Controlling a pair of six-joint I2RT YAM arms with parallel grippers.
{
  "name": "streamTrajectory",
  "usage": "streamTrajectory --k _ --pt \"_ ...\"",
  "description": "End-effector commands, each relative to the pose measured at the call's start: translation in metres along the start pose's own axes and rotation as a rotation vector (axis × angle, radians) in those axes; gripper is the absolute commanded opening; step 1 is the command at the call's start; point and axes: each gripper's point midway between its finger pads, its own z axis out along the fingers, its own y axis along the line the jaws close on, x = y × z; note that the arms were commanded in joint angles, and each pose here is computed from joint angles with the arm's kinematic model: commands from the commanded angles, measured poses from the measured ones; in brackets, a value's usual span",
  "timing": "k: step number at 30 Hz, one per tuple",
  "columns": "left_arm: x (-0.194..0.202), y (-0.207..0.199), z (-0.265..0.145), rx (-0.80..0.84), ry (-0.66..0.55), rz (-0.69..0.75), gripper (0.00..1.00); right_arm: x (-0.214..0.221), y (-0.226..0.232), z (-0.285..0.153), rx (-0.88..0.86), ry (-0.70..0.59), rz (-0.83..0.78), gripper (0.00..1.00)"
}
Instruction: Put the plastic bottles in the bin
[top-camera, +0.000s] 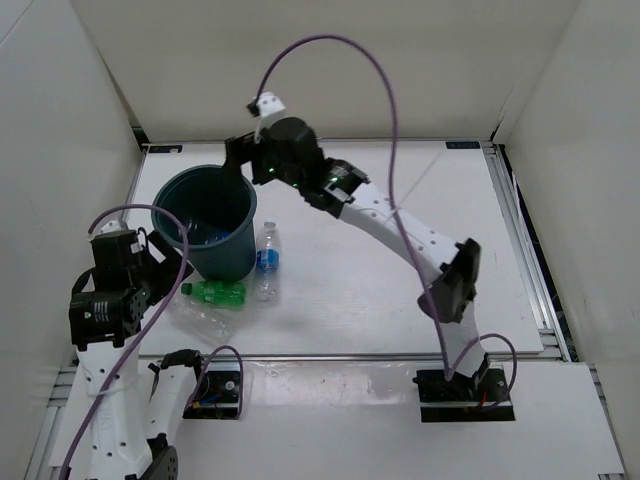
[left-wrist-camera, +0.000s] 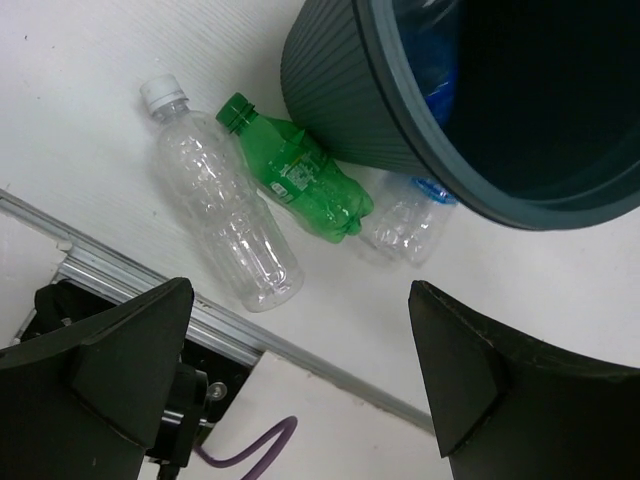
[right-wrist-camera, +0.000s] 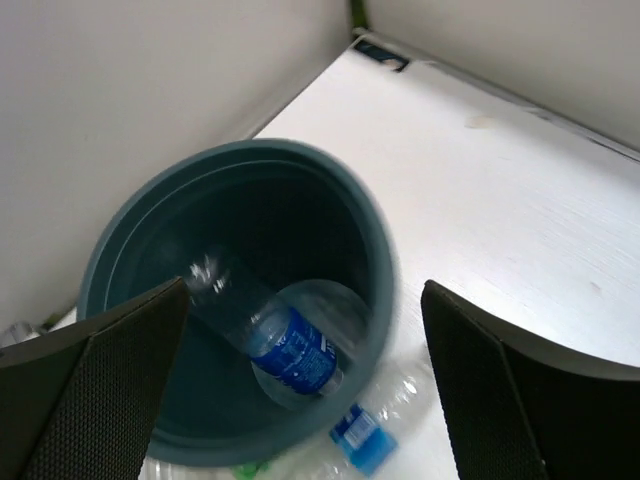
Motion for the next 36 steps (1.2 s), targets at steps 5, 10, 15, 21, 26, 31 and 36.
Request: streamTrajectory --k 5,10,15,21,26,31,36 --pt "0.020 0.022 0.005 -0.077 -0.021 -0.146 1.00 -0.003 -0.087 -0.084 0.175 0.027 0.294 1.00" --pt "0.032 0.028 0.018 -0.097 -0.012 -0.196 1.00 0.077 -0.105 -0.091 0.089 0.284 0.442 1.00" --pt "0.036 0.028 0.026 -0.105 -0.004 -0.219 1.00 0.152 -0.100 -0.092 -0.040 0.522 0.637 1.00" --pt "0.035 0.034 0.029 -0.139 -0.008 -0.215 1.00 0.199 -0.085 -0.074 -0.170 0.667 0.762 1.00" --pt "0.034 0.035 0.027 -0.145 -0.015 -0.215 1.00 0.232 -0.075 -0.048 -0.222 0.756 0.832 1.00" --pt "0.037 0.038 0.023 -0.156 0.000 -0.203 1.00 0.268 -0.079 -0.022 -0.207 0.834 0.909 1.00" --pt "0.042 0.042 0.018 -0.163 0.013 -0.166 1.00 0.294 -0.065 -0.003 -0.213 0.884 0.914 1.00"
